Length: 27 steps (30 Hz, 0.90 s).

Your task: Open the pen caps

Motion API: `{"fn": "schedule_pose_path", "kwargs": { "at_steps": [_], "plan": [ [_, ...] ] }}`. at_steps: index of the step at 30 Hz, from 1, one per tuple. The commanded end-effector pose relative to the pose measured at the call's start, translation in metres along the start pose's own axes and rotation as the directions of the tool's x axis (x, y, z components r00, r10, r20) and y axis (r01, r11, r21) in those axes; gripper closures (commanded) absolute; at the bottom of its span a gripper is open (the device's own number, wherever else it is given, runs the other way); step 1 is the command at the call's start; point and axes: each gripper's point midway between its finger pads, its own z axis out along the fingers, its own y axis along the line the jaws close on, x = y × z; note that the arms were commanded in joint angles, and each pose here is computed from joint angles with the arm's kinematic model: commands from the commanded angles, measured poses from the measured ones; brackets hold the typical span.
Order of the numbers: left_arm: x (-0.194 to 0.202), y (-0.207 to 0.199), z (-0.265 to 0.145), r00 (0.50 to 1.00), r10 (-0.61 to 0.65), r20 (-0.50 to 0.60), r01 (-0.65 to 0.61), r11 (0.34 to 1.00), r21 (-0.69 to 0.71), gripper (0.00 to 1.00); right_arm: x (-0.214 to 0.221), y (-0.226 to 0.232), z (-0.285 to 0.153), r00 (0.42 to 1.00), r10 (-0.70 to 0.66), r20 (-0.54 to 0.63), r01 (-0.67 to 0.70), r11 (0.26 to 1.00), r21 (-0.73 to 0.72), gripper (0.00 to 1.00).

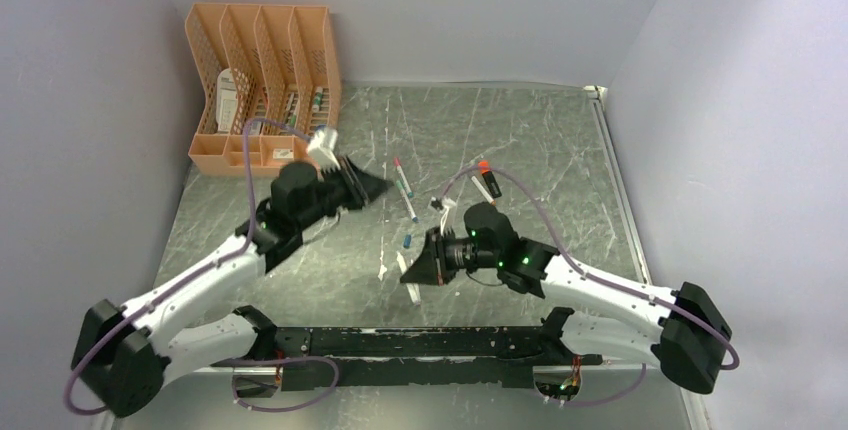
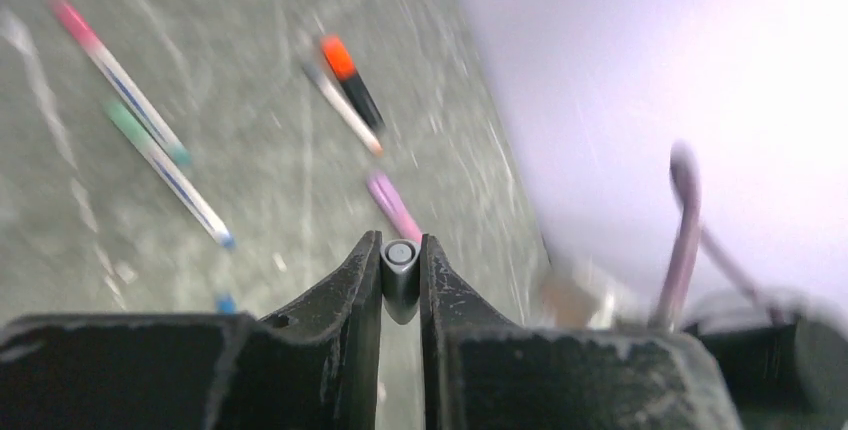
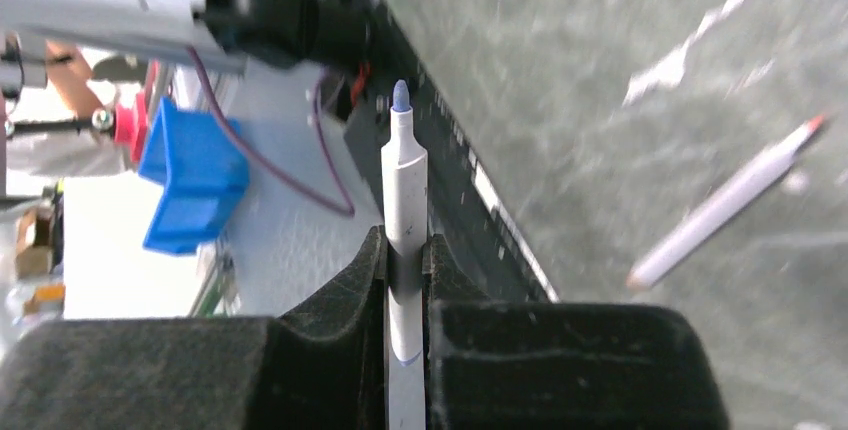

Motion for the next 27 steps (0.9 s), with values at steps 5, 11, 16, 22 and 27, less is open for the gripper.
{"fn": "schedule_pose_path", "kwargs": {
  "at_steps": [5, 11, 16, 22, 27],
  "plan": [
    [-0.104, 0.043, 0.038, 0.995, 0.051, 0.081, -0.044, 0.995, -0.087, 0.93, 0.063, 0.001, -0.013, 0.99, 0.121, -0.074, -0.118, 0.992, 0.046, 1.0],
    [-0.055, 0.051, 0.04, 0.993, 0.021, -0.115, -0.032, 0.995, -0.092, 0.93, 0.063, -0.054, -0.018, 0.988, 0.149, -0.039, -0.126, 0.927, 0.352, 1.0],
    [0.007, 0.072, 0.024, 0.968, -0.021, -0.249, -0.023, 0.985, -0.173, 0.93, 0.07, -0.101, -0.011, 0.981, 0.178, -0.083, -0.1, 0.816, 0.57, 1.0],
    [0.04, 0.076, 0.017, 0.952, -0.032, -0.305, -0.031, 0.979, -0.201, 0.93, 0.061, -0.126, 0.002, 0.981, 0.169, -0.096, -0.066, 0.756, 0.652, 1.0],
    [0.046, 0.076, 0.016, 0.949, -0.035, -0.314, -0.031, 0.979, -0.201, 0.93, 0.055, -0.137, 0.006, 0.98, 0.163, -0.11, -0.045, 0.731, 0.681, 1.0]
  ]
}}
